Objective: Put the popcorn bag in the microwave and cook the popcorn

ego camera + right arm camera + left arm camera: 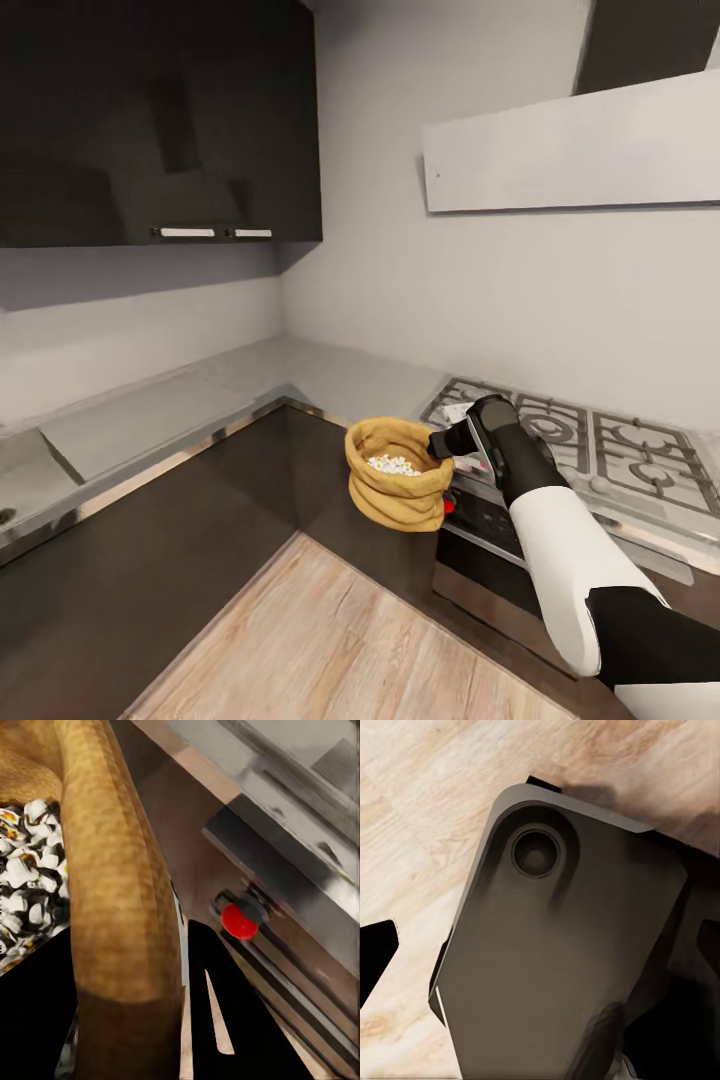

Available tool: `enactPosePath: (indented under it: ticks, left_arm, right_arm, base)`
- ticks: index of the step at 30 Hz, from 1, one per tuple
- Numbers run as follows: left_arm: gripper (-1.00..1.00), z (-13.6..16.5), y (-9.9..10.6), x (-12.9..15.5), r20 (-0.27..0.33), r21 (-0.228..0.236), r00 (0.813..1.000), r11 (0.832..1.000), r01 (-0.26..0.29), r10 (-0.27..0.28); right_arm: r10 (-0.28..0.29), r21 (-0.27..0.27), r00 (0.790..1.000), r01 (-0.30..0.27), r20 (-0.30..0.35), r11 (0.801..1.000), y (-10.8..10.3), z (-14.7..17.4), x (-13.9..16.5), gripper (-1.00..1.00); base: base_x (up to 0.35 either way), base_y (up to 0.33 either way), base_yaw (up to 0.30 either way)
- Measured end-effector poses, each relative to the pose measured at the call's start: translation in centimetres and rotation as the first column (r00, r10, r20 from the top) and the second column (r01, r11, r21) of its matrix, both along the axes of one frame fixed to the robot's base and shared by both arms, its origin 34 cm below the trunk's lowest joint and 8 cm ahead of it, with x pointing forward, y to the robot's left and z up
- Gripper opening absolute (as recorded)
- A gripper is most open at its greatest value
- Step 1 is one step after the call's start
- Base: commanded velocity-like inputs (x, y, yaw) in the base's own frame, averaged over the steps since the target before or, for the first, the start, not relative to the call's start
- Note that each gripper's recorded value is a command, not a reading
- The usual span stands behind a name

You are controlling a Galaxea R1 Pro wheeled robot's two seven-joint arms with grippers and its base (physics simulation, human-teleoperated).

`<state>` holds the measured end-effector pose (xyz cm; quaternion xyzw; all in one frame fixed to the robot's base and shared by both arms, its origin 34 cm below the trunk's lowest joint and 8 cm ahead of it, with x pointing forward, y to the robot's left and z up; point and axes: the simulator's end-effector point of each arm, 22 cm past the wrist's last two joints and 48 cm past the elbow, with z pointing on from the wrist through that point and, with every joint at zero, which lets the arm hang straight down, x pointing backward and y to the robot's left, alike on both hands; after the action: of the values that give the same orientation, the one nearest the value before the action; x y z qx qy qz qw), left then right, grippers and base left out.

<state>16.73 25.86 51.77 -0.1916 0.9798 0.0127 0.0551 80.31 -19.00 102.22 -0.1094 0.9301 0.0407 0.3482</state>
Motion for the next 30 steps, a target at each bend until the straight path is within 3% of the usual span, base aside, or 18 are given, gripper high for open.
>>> enactPosePath:
  ticks: [13, 22, 30]
  left_arm:
    - [1.00, 0.01, 0.12, 0.01, 0.000, 0.001, 1.000, 1.000, 0.000, 0.000]
    - [1.00, 0.02, 0.13, 0.06, 0.002, 0.001, 1.000, 1.000, 0.006, -0.006]
    - [1.00, 0.00, -0.15, 0.02, 0.001, -0.002, 1.000, 1.000, 0.008, -0.008]
  right_arm:
    - [-0.005, 0.000, 1.000, 0.005, -0.011, 1.000, -0.31, -0.41, -0.11, -1.00]
    - [-0.006, -0.004, 1.000, 0.006, -0.010, 1.000, -0.38, -0.38, -0.13, -1.00]
    - [-0.006, -0.002, 1.000, 0.006, -0.010, 1.000, -0.37, -0.41, -0.08, -1.00]
  base:
    - [-0.287, 0.000, -0.226]
    - [-0.057, 0.003, -0.260]
    - [-0.275, 0.088, -0.132]
